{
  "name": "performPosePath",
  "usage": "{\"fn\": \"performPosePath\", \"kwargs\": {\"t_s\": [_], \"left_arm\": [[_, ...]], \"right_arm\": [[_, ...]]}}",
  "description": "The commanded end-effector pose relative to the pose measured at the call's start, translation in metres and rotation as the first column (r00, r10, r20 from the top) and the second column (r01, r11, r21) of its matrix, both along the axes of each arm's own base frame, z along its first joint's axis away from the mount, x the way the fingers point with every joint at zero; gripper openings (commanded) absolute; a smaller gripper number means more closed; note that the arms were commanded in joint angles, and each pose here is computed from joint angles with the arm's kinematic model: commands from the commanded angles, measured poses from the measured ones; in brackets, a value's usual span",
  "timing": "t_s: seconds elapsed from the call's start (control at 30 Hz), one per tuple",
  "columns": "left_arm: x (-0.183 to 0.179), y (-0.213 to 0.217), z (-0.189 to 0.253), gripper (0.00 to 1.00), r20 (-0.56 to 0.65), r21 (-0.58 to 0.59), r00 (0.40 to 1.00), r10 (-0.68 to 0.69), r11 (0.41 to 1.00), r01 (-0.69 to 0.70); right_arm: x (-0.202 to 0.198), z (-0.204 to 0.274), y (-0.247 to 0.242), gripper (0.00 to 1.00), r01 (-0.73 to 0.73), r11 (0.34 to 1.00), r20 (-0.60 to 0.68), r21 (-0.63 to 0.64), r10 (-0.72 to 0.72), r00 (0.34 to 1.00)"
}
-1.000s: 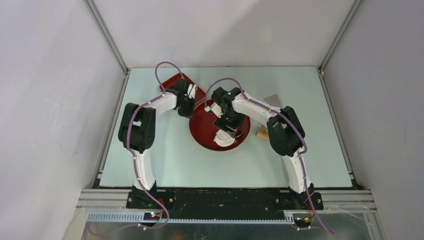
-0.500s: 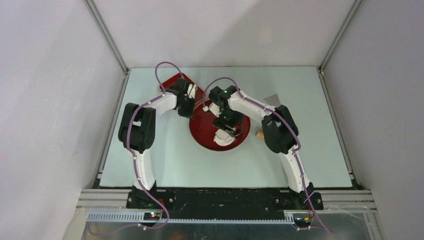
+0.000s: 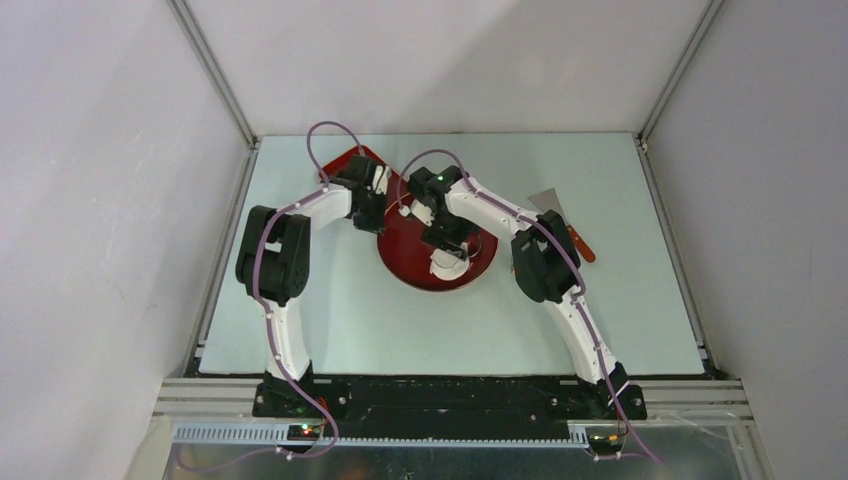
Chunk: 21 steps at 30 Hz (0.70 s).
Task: Roll out the dumpling wrappers from the dough
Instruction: Remove the dumpling wrapper from the work surface.
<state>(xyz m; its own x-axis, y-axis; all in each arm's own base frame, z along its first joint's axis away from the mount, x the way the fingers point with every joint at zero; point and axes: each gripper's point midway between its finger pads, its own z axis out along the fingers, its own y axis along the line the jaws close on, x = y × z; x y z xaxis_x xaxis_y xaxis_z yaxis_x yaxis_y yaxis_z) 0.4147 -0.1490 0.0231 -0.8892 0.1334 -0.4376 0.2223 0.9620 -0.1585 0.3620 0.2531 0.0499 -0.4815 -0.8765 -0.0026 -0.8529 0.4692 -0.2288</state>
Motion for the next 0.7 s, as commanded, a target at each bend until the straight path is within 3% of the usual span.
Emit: {"fn": "performPosePath", "kwargs": {"t_s": [0.0, 0.27, 0.5, 0.67], "left_arm": [[-0.008, -0.002, 0.012, 0.0, 0.008, -0.006, 1.0, -0.024, 1.0, 0.024], [-0.008, -0.002, 0.012, 0.0, 0.011, -0.002, 1.0, -0.021, 1.0, 0.021], [-0.008, -0.001, 0.013, 0.0, 0.012, -0.003, 1.0, -0.02, 1.0, 0.02], [-0.008, -0.002, 0.013, 0.0, 0.015, -0.004, 1.0, -0.02, 1.0, 0.02]], "right_arm": [[0.07, -0.022, 0.024, 0.54, 0.016, 0.998, 0.246, 0.059, -0.03, 0.969], [0.112, -0.002, 0.036, 0.54, 0.031, 0.992, 0.441, 0.121, -0.081, 0.894], [0.123, 0.004, 0.029, 0.54, 0.05, 0.995, 0.506, 0.087, -0.087, 0.858], [0.12, 0.028, 0.026, 0.54, 0.049, 0.99, 0.522, 0.135, -0.112, 0.845]]}}
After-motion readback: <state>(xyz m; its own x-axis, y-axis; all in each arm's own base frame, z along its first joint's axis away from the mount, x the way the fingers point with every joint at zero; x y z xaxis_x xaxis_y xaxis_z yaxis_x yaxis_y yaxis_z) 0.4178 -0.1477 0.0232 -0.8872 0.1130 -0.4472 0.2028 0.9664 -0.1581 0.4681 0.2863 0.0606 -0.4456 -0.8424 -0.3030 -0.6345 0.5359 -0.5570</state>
